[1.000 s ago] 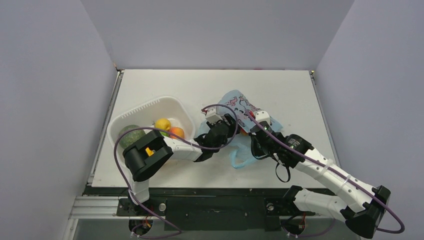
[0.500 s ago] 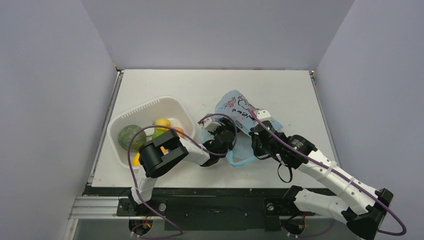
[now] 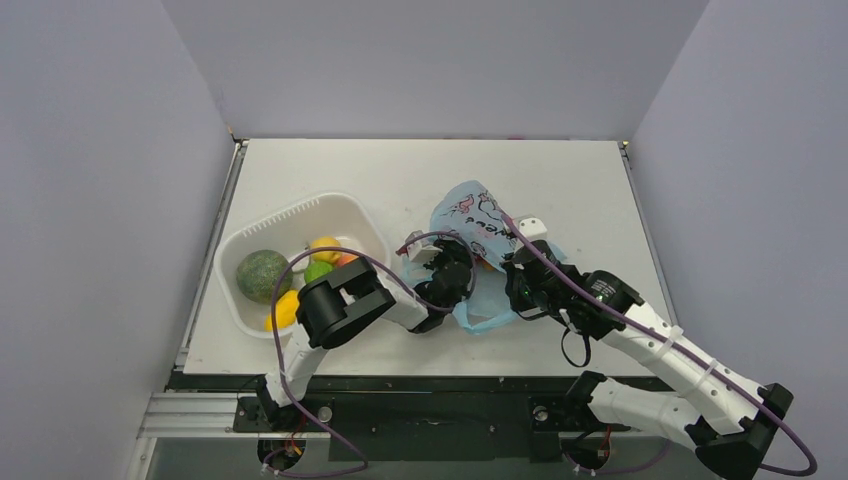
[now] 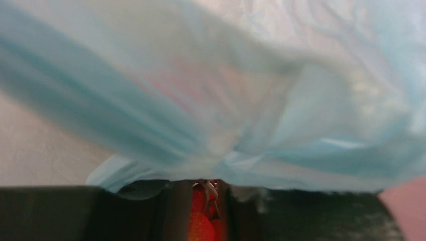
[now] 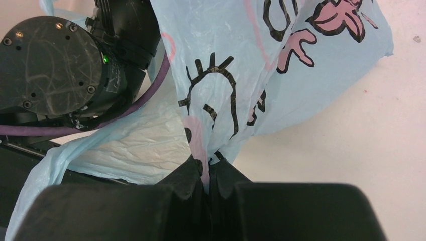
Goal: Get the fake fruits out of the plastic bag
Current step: Take out the fake fruit from the plastic bag.
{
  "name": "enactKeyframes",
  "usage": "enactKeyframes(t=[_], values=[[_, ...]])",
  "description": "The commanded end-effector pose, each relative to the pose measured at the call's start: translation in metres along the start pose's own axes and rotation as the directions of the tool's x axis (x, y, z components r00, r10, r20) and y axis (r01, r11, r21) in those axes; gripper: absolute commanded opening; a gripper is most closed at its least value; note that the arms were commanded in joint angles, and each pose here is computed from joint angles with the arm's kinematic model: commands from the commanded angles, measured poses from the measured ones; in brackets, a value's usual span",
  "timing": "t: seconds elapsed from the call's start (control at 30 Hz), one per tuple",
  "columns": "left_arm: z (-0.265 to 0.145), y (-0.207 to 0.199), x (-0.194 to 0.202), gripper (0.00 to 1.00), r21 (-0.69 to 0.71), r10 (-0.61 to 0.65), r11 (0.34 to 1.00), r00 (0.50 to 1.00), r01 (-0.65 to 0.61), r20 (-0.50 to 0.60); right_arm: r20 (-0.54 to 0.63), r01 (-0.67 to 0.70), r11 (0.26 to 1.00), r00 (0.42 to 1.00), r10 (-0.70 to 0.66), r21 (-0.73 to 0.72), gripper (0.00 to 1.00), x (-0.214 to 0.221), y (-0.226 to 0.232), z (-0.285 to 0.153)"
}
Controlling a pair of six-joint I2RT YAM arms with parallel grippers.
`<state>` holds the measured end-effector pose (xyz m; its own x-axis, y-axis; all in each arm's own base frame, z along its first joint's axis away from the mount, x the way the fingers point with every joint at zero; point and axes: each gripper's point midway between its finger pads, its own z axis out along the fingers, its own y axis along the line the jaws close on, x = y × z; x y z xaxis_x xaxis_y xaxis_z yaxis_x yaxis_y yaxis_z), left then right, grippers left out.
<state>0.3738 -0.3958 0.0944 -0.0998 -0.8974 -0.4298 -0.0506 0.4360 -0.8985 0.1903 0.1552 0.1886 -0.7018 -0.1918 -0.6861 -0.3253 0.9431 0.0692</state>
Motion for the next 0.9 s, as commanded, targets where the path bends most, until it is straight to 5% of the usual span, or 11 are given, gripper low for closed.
enactKeyframes(t=[0.0, 0.07, 0.87], values=[[0.008, -0.021, -0.014, 0.09, 0.065, -0.108, 0.992, 0.994, 0.105, 0.035, 0.055, -0.014, 1.000, 0.998, 0.014, 0.004, 0.00, -0.014, -0.003, -0.011], [0.006, -0.026, -0.017, 0.00, 0.081, -0.096, 0.992, 0.995, 0.094, 0.025, 0.052, -0.018, 1.000, 0.998, 0.018, 0.005, 0.00, -0.012, -0.004, -0.010], [-0.118, -0.126, -0.067, 0.00, 0.359, 0.253, 0.913, 0.960, -0.194, -0.123, 0.150, -0.176, 0.977, 0.976, 0.157, 0.122, 0.00, -0.004, -0.029, 0.010]])
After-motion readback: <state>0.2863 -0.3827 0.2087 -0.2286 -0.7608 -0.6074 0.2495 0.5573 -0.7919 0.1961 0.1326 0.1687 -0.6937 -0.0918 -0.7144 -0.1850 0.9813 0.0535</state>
